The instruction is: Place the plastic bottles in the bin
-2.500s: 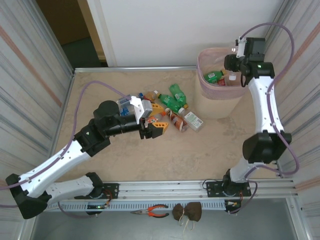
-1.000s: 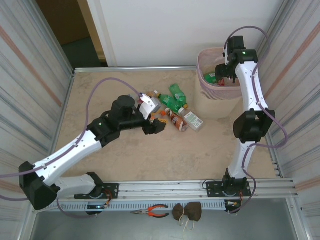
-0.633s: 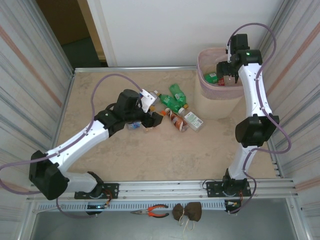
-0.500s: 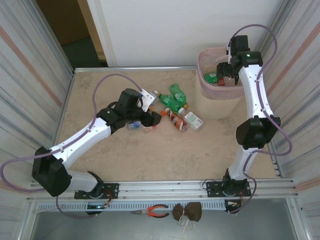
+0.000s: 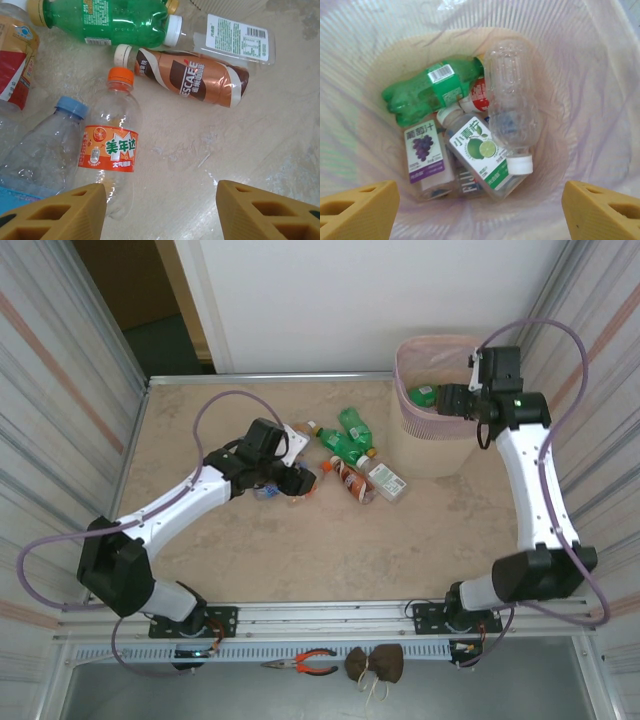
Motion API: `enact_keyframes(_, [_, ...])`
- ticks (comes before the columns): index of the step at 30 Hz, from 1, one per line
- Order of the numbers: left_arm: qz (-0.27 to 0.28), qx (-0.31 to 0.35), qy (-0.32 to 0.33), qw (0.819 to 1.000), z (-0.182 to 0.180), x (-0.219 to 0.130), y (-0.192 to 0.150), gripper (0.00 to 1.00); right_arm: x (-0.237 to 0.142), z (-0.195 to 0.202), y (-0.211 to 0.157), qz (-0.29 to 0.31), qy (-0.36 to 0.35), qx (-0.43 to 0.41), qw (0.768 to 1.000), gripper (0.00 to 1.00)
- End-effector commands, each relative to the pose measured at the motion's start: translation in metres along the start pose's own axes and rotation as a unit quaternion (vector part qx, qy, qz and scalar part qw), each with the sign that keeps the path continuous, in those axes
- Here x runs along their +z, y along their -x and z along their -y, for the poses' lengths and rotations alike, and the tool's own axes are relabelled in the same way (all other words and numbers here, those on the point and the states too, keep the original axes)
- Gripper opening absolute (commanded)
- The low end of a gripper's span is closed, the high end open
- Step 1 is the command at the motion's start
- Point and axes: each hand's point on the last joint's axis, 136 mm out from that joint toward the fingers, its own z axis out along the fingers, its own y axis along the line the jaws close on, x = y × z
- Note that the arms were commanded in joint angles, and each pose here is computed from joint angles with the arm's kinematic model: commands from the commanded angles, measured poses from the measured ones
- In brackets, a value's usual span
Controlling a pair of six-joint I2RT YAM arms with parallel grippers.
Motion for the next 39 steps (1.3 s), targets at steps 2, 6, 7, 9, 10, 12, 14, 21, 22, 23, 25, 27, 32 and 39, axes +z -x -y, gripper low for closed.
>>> enact_keyframes(2, [-0.05, 0.027, 0.017, 0.998, -0.011, 0.02, -0.02, 0.61, -0.021, -0.006, 0.009, 0.056, 0.032, 0.018, 0.998, 0.84])
enact_keyframes(6, [-0.091, 0.029, 0.034, 0.995, -0.021, 0.036, -0.025, 0.61, -0.033, -0.004, 0.009, 0.061, 0.037, 0.019, 0.997, 0.84])
enact_keyframes(7, [-0.099, 0.03, 0.041, 0.994, -0.025, 0.041, -0.026, 0.61, -0.037, -0.005, 0.011, 0.067, 0.04, 0.019, 0.997, 0.84])
enact_keyframes(9, [-0.115, 0.032, 0.053, 0.991, -0.03, 0.048, -0.028, 0.61, -0.041, -0.008, 0.012, 0.072, 0.05, 0.016, 0.996, 0.84])
enact_keyframes(10, [-0.124, 0.03, 0.057, 0.99, -0.033, 0.052, -0.03, 0.63, -0.042, -0.009, 0.013, 0.073, 0.053, 0.014, 0.996, 0.84])
enact_keyframes(12, [-0.139, 0.031, 0.057, 0.988, -0.034, 0.059, -0.035, 0.65, -0.045, -0.009, 0.014, 0.074, 0.057, 0.013, 0.996, 0.84])
enact_keyframes(14, [-0.15, 0.029, 0.065, 0.986, -0.036, 0.066, -0.038, 0.66, -0.049, -0.013, 0.013, 0.071, 0.066, 0.011, 0.995, 0.84])
enact_keyframes(21, [-0.199, 0.045, 0.116, 0.972, -0.045, 0.09, -0.054, 0.7, -0.06, -0.016, 0.002, 0.067, 0.081, 0.011, 0.994, 0.84])
enact_keyframes(22, [-0.203, 0.045, 0.121, 0.971, -0.047, 0.094, -0.056, 0.7, -0.062, -0.016, 0.0, 0.069, 0.084, 0.01, 0.994, 0.84])
enact_keyframes(23, [-0.209, 0.045, 0.126, 0.969, -0.048, 0.097, -0.059, 0.7, -0.064, -0.016, -0.002, 0.07, 0.085, 0.011, 0.994, 0.84])
enact_keyframes(25, [-0.216, 0.046, 0.138, 0.965, -0.05, 0.101, -0.063, 0.7, -0.067, -0.016, -0.007, 0.074, 0.086, 0.012, 0.994, 0.84])
enact_keyframes(27, [-0.22, 0.042, 0.136, 0.965, -0.049, 0.104, -0.068, 0.7, -0.07, -0.016, -0.01, 0.076, 0.09, 0.013, 0.993, 0.84])
enact_keyframes(32, [-0.231, 0.036, 0.129, 0.964, -0.042, 0.112, -0.081, 0.69, -0.075, -0.017, -0.01, 0.083, 0.095, 0.015, 0.992, 0.84])
enact_keyframes(39, [-0.224, 0.045, 0.142, 0.963, -0.035, 0.106, -0.082, 0.57, -0.085, -0.023, -0.007, 0.095, 0.111, 0.013, 0.989, 0.83])
